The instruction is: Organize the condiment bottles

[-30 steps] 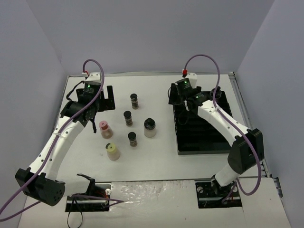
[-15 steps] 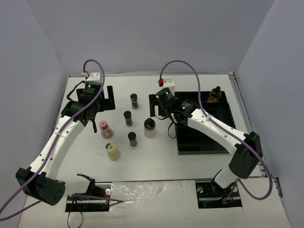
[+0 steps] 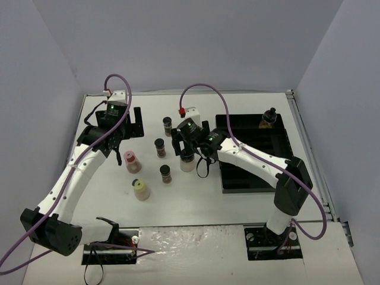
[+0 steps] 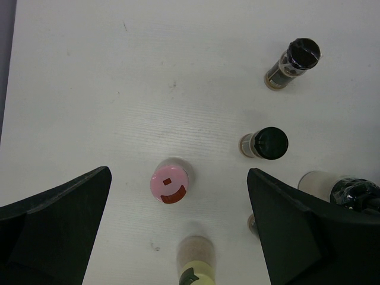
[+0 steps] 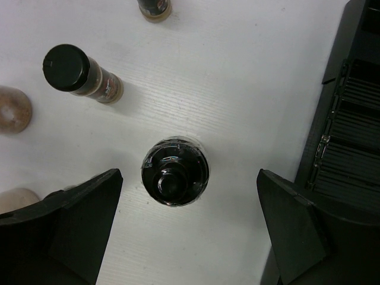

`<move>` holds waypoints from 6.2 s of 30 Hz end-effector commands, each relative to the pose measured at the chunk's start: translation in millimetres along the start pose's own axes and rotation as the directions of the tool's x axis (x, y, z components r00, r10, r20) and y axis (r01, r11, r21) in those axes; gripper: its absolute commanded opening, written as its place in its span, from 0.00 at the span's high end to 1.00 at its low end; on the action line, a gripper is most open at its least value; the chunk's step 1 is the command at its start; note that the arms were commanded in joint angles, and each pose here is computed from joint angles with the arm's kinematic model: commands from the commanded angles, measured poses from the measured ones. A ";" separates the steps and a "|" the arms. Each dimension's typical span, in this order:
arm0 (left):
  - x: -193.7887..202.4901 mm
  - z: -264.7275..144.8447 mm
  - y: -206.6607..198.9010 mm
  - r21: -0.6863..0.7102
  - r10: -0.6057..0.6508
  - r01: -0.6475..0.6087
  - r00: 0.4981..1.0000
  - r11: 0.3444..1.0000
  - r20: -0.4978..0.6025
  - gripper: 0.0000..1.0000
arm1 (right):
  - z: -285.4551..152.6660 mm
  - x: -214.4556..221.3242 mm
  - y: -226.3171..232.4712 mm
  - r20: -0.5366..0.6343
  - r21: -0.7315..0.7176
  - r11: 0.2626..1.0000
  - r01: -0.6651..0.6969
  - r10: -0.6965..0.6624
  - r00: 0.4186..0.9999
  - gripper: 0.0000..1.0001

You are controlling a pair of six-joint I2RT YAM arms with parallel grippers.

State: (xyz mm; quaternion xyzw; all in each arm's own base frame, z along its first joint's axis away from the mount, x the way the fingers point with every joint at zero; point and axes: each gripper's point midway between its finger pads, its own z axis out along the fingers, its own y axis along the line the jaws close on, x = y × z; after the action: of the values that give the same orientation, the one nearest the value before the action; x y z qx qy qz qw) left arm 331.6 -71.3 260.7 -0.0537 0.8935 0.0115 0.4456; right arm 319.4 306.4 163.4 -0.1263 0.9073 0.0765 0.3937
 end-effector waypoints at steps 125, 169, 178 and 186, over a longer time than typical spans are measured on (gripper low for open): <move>-13.7 7.8 -5.1 -0.006 -0.014 0.014 0.999 1.000 0.047 0.03 | 86.6 -76.5 -242.6 0.176 0.352 0.850 -0.392 0.351 0.920 0.11; -34.1 -47.8 34.4 -0.101 -0.074 0.093 0.982 0.991 0.173 0.03 | 109.7 -141.3 17.6 0.169 -0.045 0.997 -0.064 0.070 0.983 0.12; -25.7 -41.3 34.2 -0.105 -0.069 0.086 0.985 0.991 0.158 0.03 | 119.1 -140.0 36.9 0.176 -0.085 0.995 -0.055 0.070 0.982 0.12; -21.8 -38.9 34.4 -0.107 -0.063 0.080 0.987 0.991 0.151 0.03 | 130.1 -132.6 48.9 0.162 -0.103 0.994 -0.044 0.061 0.985 0.12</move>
State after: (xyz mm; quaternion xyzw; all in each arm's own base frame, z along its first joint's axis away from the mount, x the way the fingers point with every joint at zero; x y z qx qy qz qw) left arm 306.8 -39.1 283.7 -0.0967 0.8710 0.0568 0.4784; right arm 473.7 387.2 142.3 -0.1156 0.8932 0.1105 0.4203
